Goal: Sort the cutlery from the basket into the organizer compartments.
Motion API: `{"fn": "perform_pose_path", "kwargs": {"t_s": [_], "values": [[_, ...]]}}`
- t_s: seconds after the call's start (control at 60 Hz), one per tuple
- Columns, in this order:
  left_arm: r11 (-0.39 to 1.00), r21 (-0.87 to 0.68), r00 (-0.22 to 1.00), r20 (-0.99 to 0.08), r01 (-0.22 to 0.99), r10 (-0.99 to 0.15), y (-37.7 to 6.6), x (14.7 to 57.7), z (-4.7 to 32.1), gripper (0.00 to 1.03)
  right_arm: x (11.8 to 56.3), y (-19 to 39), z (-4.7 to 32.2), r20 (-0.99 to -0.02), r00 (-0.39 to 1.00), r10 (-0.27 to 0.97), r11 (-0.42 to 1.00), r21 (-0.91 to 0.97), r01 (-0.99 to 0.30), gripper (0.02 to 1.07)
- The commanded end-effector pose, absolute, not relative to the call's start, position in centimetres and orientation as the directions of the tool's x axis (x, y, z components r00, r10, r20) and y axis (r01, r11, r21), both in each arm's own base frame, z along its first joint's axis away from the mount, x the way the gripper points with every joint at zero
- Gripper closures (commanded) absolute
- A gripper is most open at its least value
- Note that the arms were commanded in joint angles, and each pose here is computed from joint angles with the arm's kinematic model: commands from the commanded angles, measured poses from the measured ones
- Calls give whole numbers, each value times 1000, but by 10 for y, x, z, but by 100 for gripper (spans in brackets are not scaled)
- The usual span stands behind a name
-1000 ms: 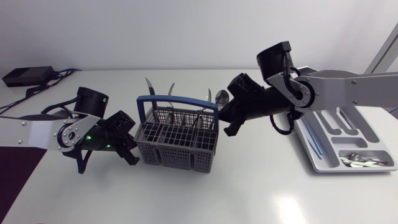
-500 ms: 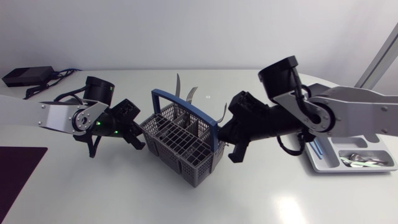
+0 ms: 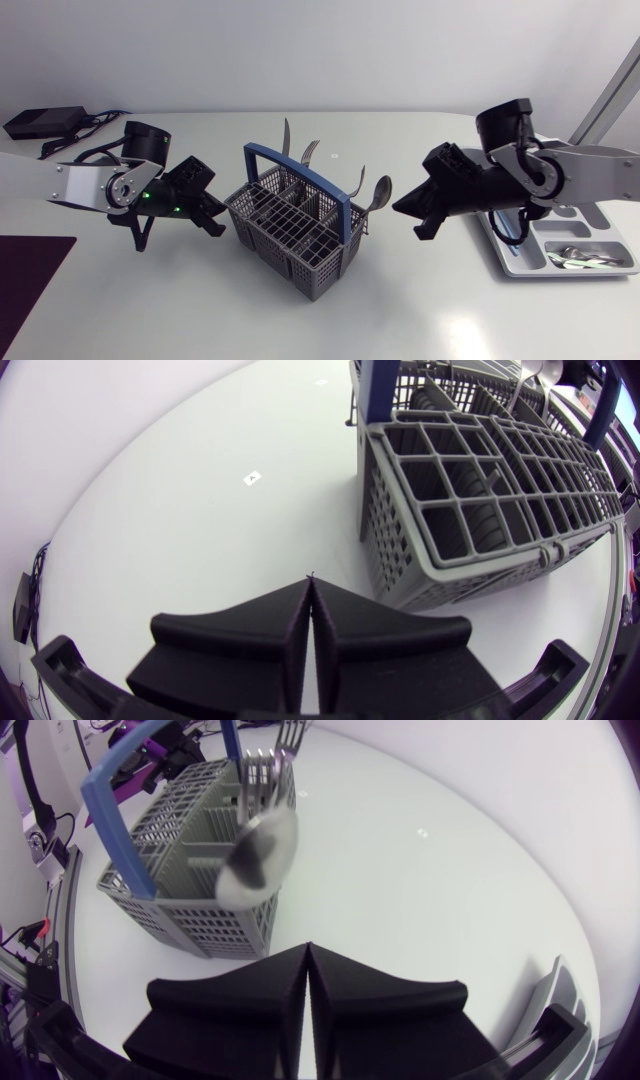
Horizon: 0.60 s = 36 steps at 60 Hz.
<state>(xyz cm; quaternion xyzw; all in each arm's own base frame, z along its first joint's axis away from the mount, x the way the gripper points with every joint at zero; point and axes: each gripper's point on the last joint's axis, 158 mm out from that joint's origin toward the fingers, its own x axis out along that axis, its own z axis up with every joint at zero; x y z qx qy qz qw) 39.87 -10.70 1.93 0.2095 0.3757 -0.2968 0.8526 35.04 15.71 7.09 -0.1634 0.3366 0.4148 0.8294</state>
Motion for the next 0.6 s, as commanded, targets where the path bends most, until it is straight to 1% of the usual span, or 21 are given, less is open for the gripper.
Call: {"fn": "perform_pose_path", "kwargs": {"t_s": [0.0,0.267,0.433,0.583], "values": [[717,143,549,-747,682,-374,-118,404,29,100,360,158,54,-709,403,579,606,44,-794,100],[710,123,530,-754,694,-388,-131,407,23,100,375,189,36,-714,326,619,582,138,-801,100],[707,103,511,-765,699,-393,-138,411,13,100,378,208,31,-695,213,687,541,292,-789,100],[705,99,506,-765,703,-397,-143,419,10,100,369,211,30,-666,125,735,496,403,-769,100]]}}
